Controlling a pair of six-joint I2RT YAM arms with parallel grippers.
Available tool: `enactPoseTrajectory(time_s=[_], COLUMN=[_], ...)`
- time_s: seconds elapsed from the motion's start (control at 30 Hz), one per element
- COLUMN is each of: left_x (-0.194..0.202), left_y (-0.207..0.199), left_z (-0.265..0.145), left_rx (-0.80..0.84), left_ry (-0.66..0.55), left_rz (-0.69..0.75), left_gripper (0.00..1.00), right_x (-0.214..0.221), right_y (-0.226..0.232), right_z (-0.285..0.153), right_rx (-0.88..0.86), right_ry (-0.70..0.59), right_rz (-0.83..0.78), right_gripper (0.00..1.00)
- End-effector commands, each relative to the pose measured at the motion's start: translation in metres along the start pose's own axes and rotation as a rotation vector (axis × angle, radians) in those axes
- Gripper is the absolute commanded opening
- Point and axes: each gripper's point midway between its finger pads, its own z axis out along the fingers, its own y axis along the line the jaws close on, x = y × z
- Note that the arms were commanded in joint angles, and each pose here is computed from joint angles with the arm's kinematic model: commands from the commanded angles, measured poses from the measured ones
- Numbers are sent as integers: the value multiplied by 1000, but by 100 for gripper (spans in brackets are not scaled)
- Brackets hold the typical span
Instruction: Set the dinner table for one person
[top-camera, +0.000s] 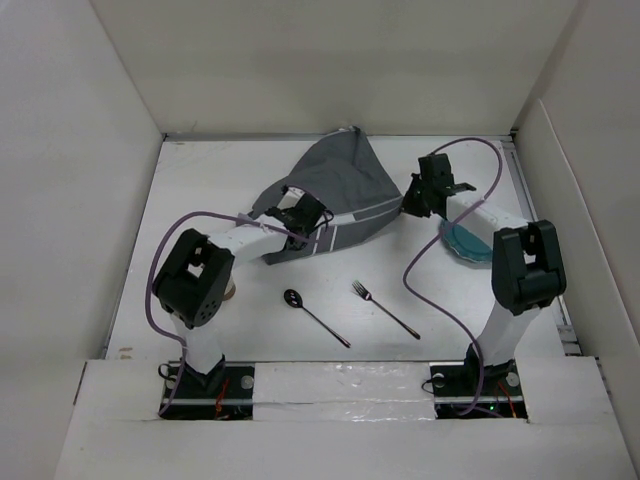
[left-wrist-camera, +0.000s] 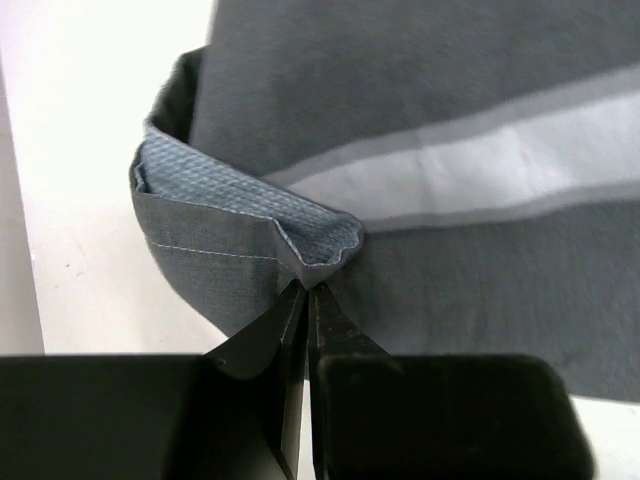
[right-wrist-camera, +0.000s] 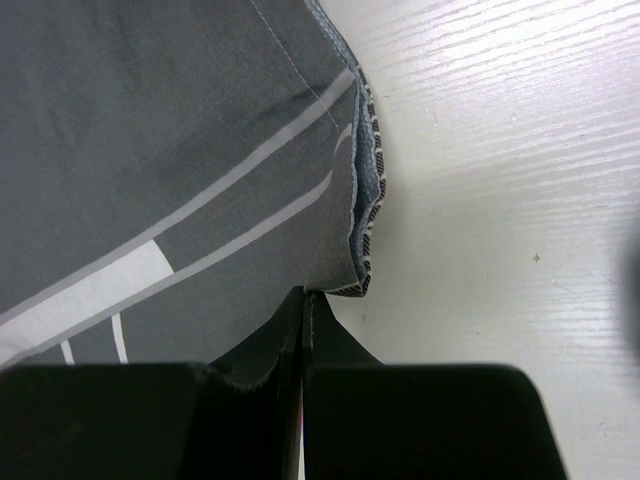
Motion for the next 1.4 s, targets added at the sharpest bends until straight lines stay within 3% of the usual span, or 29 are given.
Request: enactPoseTrajectory(time_s=[0.0,0.13,0.3,0.5,0.7,0.87,0.9,0.97,1.0,1.07,1.13,1.17,1.23,1.27,1.37], left_x=[-51,-95,-163,-214,-236,-259,-270,-275,-281,-298,-317,-323,-341,-346,-358], left_y=[40,68,131,218,259,241,234,227,217,217,229,230,244,247,261], left_z=[-21,-52,-127,-227,-273,-238,-206,-195,-176,-170,-181,-168,-189,-184,-206], left_rx=[-35,45,200,293,342,376,390,405,398,413,433,432,456,451,507], left_ry=[-112,-195,-398,-666,-833,-803,-761,-737,-703,-701,-747,-730,-784,-784,-841], left_rz=[-146,-323,-607,-878,-1041,-1058,-1076,-1071,-1061,-1073,-1099,-1103,-1125,-1134,-1166], left_gripper=[0,0,0,0,0,0,0,0,0,0,0,0,0,0,0], right_x=[-34,-50,-76,-125,-165,-191,-208,-213,-219,-235,-242,-259,-266,-285,-298], right_y=[19,29,40,63,84,97,100,103,102,112,115,120,122,130,137], right_z=[-38,-65,-128,-256,-365,-344,-319,-308,-274,-264,-228,-240,-215,-241,-248], right_rx=[-79,-112,-144,-256,-350,-341,-329,-325,-294,-297,-269,-286,-272,-310,-337], right_ry=[-117,-170,-268,-507,-698,-698,-700,-691,-648,-649,-610,-651,-609,-670,-686], right_rz=[-7,-17,-48,-32,-31,-45,-40,-44,-44,-48,-48,-41,-37,-26,-21], right_gripper=[0,0,0,0,0,0,0,0,0,0,0,0,0,0,0])
